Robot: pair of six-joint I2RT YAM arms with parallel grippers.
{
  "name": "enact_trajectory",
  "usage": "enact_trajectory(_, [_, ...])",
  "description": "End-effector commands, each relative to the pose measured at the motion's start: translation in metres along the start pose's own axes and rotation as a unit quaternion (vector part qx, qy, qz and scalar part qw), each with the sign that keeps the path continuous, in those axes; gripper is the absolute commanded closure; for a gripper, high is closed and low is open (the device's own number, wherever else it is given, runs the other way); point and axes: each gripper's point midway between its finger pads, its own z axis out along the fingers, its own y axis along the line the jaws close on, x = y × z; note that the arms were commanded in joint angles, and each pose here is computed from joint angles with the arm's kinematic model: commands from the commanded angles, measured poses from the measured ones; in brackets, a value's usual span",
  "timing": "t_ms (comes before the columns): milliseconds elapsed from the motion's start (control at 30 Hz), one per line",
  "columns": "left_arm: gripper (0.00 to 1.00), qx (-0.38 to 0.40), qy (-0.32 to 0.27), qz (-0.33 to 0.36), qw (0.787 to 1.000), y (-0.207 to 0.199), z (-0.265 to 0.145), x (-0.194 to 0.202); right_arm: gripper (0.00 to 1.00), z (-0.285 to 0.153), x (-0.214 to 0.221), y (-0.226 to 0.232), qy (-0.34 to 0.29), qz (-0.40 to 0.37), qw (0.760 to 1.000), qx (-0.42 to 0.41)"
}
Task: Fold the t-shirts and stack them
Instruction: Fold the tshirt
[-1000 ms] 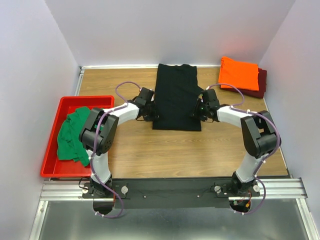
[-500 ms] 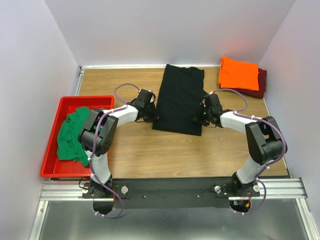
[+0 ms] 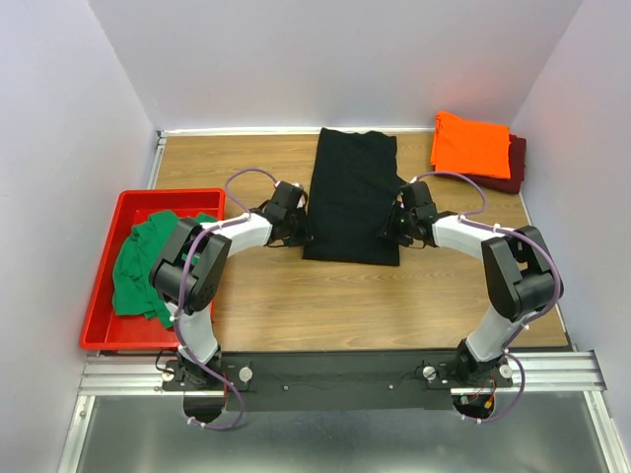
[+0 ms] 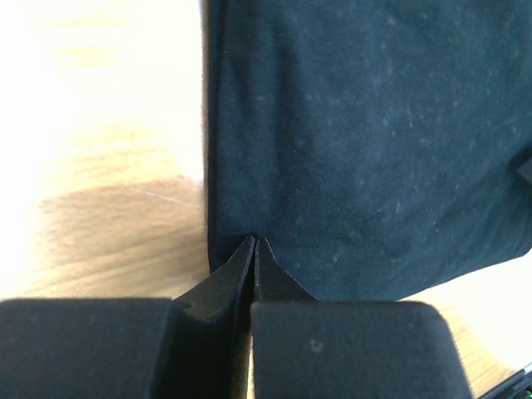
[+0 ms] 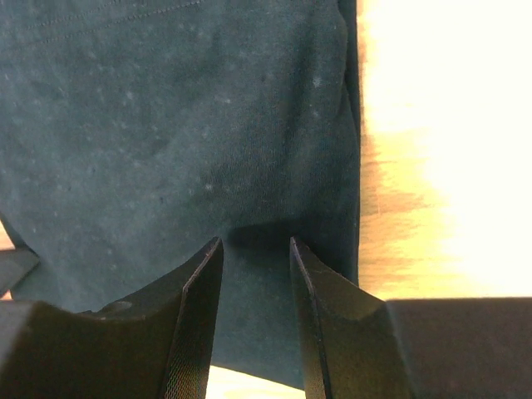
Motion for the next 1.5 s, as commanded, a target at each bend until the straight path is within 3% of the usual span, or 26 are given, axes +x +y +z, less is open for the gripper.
enact_trajectory(0, [0.92,-0.05,0.048,0.005,0.998,0.022,0.0,0.046,0.54,0.01,0.025,-0.029,0.046,-0.036,0.997,0.06])
enact_trajectory(500, [0.94,-0.068,0.073,-0.01,0.995,0.04,-0.031,0.098,0.54,-0.006,0.09,-0.025,0.099,-0.063,0.991,0.065])
enact_trajectory(833, [0.94,-0.068,0.064,0.006,0.996,0.039,-0.058,0.095,0.53,-0.048,0.074,-0.025,0.059,-0.054,0.994,0.07])
enact_trajectory(1033, [0.79,-0.067,0.053,0.024,0.996,0.034,-0.078,0.083,0.5,-0.075,0.056,-0.024,0.024,-0.034,0.996,0.084])
enact_trajectory(1067, [0.76,-0.065,0.053,0.025,0.996,0.035,-0.08,0.083,0.5,-0.078,0.057,-0.025,0.026,-0.03,0.996,0.083])
enact_trajectory(1100, [0.65,-0.056,0.057,0.022,0.997,0.035,-0.084,0.085,0.5,-0.079,0.065,-0.028,0.038,-0.023,0.996,0.082])
enact_trajectory(1200, [0.58,-0.039,0.059,0.024,0.997,0.031,-0.09,0.085,0.5,-0.081,0.081,-0.028,0.064,-0.009,0.996,0.069])
enact_trajectory(1467, [0.54,0.002,0.085,0.023,0.996,0.024,-0.087,0.102,0.53,-0.082,0.11,-0.042,0.097,0.015,0.992,0.076])
